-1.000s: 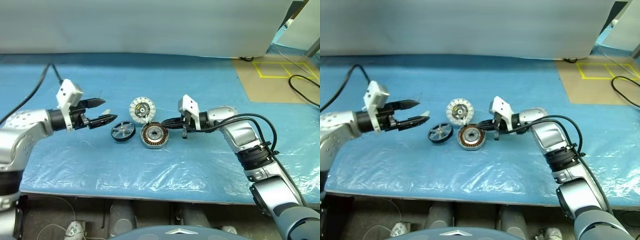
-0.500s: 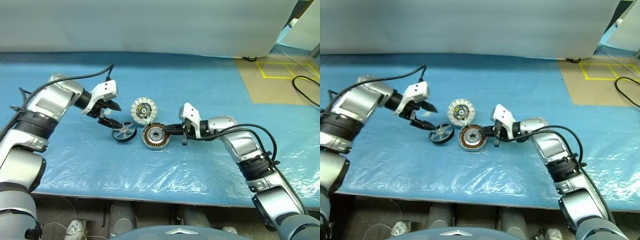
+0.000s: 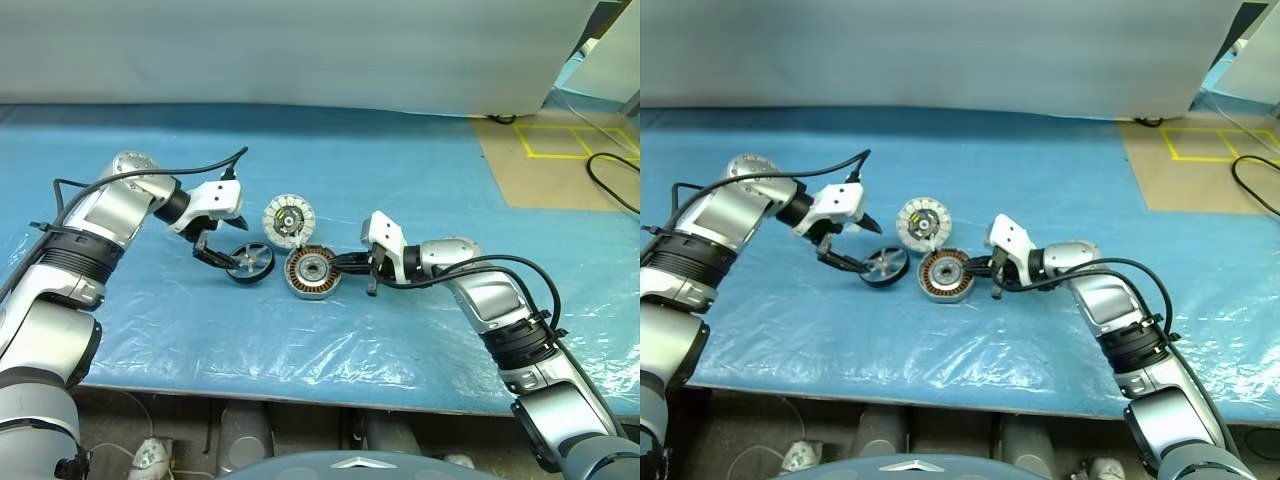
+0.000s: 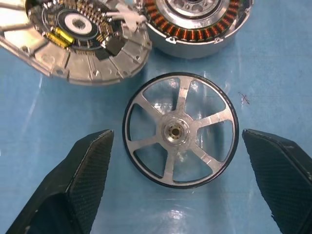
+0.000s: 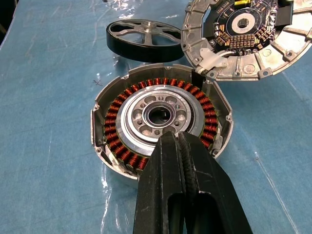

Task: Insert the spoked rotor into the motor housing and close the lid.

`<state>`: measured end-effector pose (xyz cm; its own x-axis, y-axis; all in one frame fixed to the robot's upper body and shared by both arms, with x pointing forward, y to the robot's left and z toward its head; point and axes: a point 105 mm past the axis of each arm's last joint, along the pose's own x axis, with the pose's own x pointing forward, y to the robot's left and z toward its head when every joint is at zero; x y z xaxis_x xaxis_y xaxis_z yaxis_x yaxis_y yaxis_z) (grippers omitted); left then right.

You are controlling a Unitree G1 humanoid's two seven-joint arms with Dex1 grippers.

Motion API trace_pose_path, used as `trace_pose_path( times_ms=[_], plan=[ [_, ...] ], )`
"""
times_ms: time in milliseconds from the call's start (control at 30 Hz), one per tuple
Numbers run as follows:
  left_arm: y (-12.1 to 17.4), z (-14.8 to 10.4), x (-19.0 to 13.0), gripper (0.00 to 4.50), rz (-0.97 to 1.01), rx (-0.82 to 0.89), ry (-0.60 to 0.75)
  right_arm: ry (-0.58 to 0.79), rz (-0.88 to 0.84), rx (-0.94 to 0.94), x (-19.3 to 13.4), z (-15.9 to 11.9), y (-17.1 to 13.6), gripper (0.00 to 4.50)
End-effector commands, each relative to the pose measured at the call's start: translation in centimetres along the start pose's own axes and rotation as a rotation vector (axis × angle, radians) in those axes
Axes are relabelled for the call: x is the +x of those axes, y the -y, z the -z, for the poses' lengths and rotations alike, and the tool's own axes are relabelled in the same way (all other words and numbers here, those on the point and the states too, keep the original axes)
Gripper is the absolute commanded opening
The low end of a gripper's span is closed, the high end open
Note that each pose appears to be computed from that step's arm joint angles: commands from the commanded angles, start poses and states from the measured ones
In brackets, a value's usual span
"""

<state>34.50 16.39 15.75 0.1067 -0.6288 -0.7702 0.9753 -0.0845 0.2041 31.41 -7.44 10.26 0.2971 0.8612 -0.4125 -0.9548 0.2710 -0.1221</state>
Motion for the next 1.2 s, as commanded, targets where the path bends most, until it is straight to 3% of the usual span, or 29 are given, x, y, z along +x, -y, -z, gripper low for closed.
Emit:
trace_pose_path(
  times_ms=[33, 400, 1200],
  plan=[
    [-0.2, -0.3, -0.6, 4.49, -0.024, 0.054, 0.01, 0.022, 0.003, -0.03, -0.2, -0.8, -0.1, 0.04],
    [0.2, 0.6, 0.8, 4.49, 0.068, 0.069, -0.066, 0.021, 0.01, -0.022, -0.1, -0.4, -0.1, 0.04],
    [0.5, 1.4, 3.8, 4.49, 0.08, 0.04, -0.066, 0.005, 0.027, -0.033, -0.3, -0.4, -0.3, 0.04]
  ],
)
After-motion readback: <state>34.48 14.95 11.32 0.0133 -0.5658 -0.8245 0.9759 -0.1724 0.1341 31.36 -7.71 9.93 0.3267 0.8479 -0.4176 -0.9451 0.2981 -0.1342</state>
